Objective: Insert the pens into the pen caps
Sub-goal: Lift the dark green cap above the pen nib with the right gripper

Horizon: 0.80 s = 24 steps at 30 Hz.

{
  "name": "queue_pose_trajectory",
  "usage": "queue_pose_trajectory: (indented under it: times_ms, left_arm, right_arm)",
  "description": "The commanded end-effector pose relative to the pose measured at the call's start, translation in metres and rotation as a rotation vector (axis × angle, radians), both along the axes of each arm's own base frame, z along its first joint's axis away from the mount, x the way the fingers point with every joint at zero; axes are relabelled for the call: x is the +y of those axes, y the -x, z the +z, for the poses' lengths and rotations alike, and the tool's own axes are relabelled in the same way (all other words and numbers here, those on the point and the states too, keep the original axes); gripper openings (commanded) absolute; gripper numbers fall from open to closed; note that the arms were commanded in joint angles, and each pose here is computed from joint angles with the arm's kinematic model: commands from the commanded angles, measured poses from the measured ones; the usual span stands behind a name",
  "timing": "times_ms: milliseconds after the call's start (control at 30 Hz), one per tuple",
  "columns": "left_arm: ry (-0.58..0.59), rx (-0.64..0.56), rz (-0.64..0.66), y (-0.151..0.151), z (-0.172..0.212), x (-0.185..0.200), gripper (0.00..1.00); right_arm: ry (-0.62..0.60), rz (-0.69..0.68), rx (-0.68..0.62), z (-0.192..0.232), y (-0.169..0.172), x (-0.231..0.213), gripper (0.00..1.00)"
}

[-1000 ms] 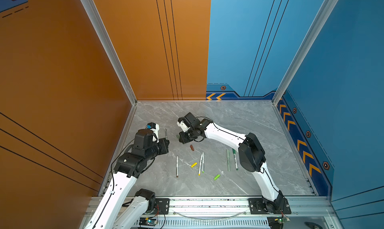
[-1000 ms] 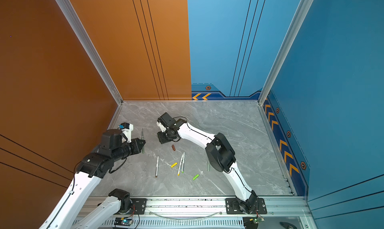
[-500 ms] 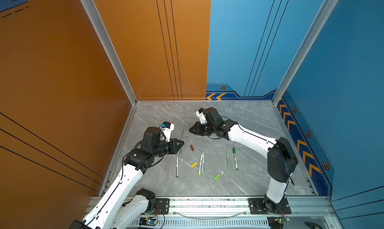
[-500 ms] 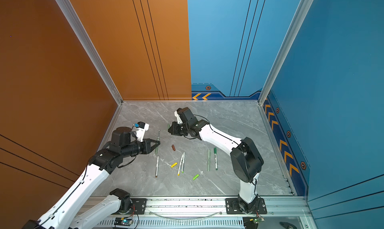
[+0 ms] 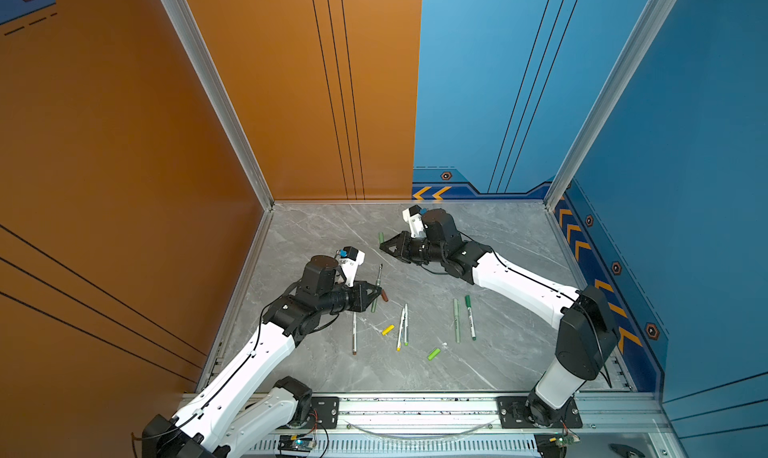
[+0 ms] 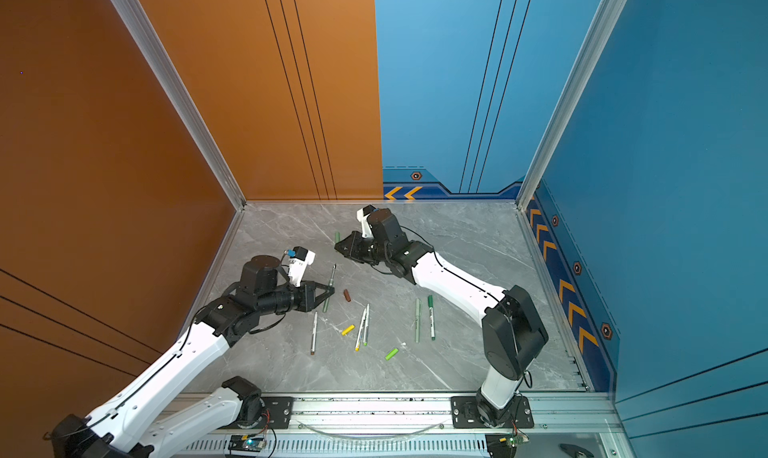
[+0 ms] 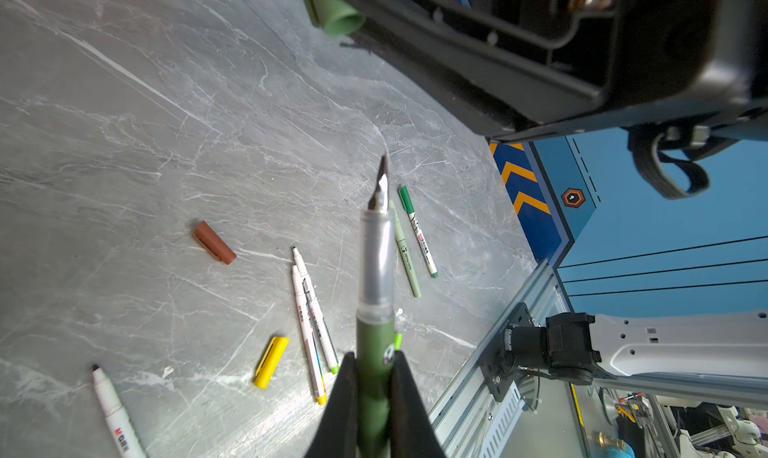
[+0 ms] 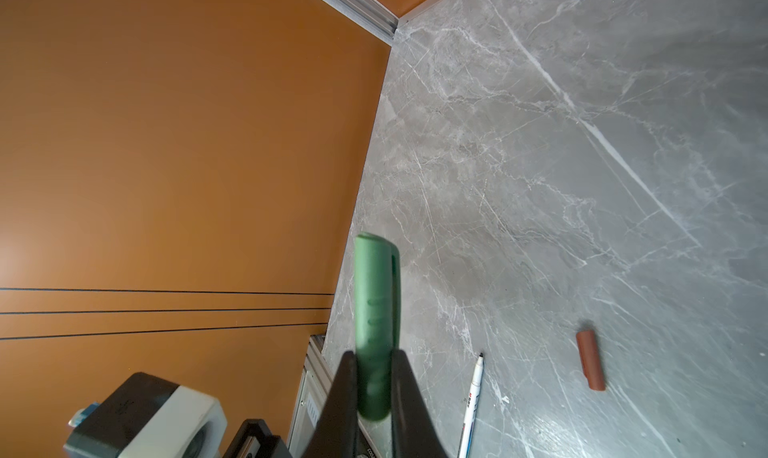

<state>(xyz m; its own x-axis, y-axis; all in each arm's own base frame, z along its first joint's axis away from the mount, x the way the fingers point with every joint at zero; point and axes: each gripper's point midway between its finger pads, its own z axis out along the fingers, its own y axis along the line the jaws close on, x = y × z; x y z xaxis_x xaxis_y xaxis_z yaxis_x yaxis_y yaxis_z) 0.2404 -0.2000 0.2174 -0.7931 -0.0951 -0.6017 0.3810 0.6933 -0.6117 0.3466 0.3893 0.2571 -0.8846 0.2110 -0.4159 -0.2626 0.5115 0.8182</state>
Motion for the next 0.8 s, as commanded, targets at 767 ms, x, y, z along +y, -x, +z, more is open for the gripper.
queue_pose_trajectory:
  times_ms: [767]
  left_arm:
    - [-0.007, -0.024, 0.065, -0.008, 0.0, 0.006, 0.0]
  right_arm:
    - [-0.052, 0.063, -0.012, 0.017, 0.031, 0.009, 0.05]
